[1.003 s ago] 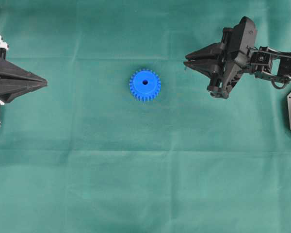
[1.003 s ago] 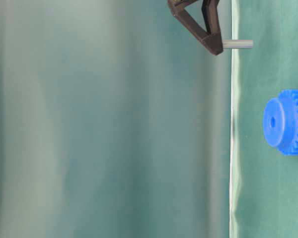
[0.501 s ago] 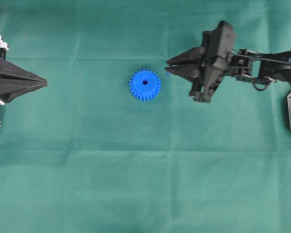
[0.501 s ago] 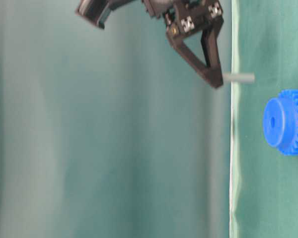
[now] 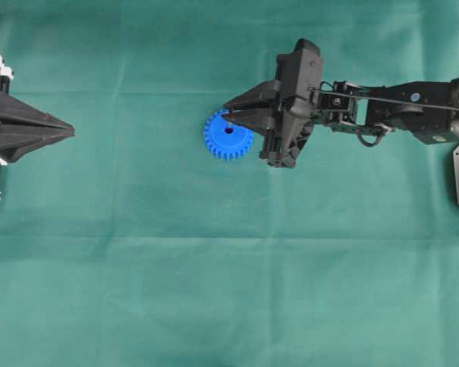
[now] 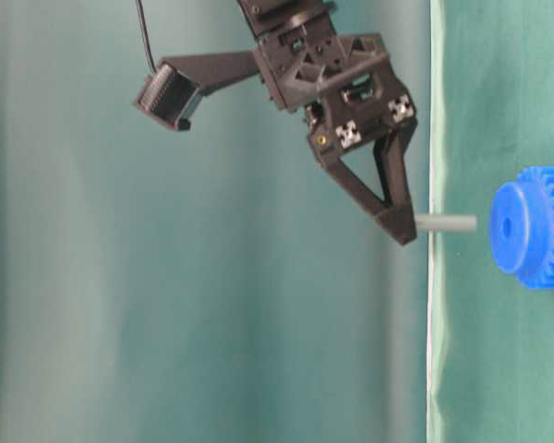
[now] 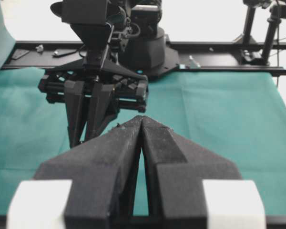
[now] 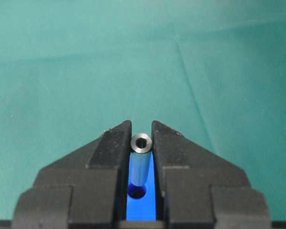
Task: Insert the shaft placed at a random location into the center hole of the medium gear at another random location.
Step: 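Carry the held shaft left over the blue gear's center hole, then lower the shaft into the blue gear's center hole with the right gripper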
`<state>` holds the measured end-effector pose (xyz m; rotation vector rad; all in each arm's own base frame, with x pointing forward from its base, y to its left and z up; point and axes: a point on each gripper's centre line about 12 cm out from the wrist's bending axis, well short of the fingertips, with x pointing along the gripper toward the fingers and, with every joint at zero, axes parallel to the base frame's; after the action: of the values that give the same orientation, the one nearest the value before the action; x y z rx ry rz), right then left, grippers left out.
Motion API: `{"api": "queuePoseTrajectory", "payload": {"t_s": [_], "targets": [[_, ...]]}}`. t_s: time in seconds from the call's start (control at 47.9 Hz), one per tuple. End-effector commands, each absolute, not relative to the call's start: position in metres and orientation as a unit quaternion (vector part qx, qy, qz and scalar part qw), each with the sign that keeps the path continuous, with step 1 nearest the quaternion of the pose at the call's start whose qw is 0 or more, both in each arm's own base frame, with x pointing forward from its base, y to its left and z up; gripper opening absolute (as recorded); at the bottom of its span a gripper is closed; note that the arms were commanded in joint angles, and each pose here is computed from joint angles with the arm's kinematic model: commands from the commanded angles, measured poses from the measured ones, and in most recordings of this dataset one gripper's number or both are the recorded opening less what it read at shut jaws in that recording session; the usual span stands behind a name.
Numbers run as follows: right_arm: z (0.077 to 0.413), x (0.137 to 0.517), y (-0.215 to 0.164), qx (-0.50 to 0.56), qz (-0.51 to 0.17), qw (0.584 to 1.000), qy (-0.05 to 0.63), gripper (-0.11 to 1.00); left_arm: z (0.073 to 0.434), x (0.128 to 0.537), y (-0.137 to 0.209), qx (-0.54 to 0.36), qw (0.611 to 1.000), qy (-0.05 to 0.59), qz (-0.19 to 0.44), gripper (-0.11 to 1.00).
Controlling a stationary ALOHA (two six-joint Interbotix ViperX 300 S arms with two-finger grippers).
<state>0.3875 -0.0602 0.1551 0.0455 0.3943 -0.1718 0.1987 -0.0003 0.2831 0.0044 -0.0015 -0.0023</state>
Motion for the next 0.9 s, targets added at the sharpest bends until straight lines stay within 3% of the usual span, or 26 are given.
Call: {"api": "queuePoseTrajectory", "payload": {"t_s": [0.0,0.877], "targets": [[0.167,0.396,-0.061,0.016,-0.083,0.98,0.179,0.14,0.294,0.201,0.0,0.003,1.0,-0.015,-0.001,0.0],[0.144,0.398,-0.06,0.018,-0.082,0.976,0.203,0.14,0.293,0.201,0.0,0.003,1.0,-0.014,-0.001,0.0]]}}
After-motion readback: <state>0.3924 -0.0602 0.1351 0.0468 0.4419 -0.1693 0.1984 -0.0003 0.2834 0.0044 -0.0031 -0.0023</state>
